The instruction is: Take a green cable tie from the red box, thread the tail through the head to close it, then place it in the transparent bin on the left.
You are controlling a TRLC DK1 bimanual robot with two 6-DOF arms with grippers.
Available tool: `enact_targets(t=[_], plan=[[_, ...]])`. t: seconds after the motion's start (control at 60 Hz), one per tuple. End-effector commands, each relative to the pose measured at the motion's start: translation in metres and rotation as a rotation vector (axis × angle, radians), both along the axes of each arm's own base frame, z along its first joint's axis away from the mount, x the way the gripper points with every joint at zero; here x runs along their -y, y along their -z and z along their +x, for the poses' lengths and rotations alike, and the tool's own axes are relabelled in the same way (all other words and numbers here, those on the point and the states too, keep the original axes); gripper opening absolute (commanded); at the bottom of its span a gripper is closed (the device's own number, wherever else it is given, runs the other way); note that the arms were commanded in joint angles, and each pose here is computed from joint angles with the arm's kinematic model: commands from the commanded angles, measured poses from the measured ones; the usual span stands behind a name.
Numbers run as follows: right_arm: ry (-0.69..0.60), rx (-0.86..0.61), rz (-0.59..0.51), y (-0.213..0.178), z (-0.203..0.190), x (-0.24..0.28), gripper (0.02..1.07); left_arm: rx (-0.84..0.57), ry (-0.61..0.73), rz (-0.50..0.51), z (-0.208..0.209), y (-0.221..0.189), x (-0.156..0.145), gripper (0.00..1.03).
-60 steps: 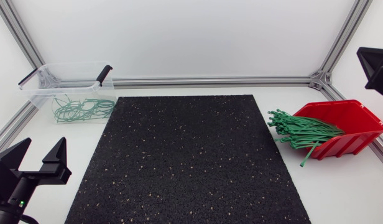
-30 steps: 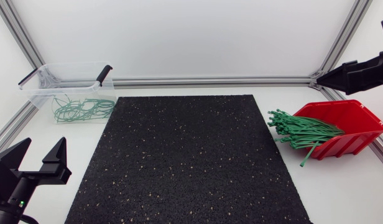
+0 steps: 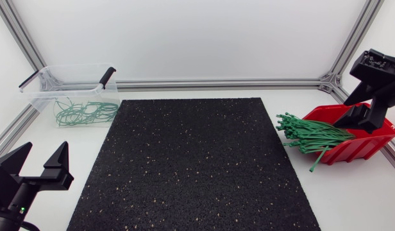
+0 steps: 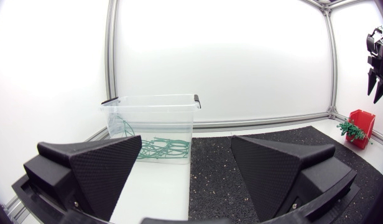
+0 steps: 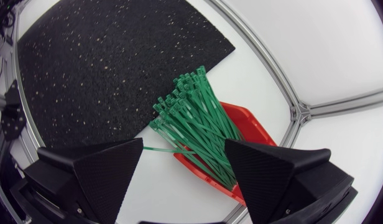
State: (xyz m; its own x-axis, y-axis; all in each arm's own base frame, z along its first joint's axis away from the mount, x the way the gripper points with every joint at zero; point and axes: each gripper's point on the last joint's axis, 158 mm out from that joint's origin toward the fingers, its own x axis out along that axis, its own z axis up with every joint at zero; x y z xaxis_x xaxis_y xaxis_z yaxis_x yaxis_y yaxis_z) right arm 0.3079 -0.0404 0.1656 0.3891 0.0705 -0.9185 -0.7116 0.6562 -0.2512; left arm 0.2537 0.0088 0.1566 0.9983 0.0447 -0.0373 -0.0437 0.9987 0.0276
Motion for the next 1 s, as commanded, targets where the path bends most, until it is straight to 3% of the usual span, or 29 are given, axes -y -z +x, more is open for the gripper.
enact_targets(t=[0.0, 0.2, 0.667, 0.75, 0.833, 0.983], plan=[[-0.169, -0.077, -0.062, 0.029, -0.022, -0.008, 0.91, -0.054, -0.002, 0.01, 0.001, 0.023, 0.0, 1.0], [-0.387, -0.163, -0.172, 0.071, -0.054, -0.007, 0.91, -0.054, -0.002, 0.01, 0.001, 0.023, 0.0, 1.0], [-0.689, -0.06, -0.383, 0.11, -0.058, 0.002, 0.88, -0.054, -0.004, 0.01, 0.001, 0.023, 0.0, 1.0], [-0.73, -0.05, -0.4, 0.115, -0.057, 0.001, 0.79, -0.054, -0.005, 0.011, 0.001, 0.023, -0.001, 1.0], [-0.742, -0.045, -0.407, 0.118, -0.055, 0.002, 0.78, -0.054, -0.007, 0.011, 0.001, 0.023, -0.001, 1.0], [-0.782, -0.044, -0.416, 0.119, -0.054, 0.0, 0.66, -0.054, -0.008, 0.011, 0.001, 0.023, -0.002, 1.0]])
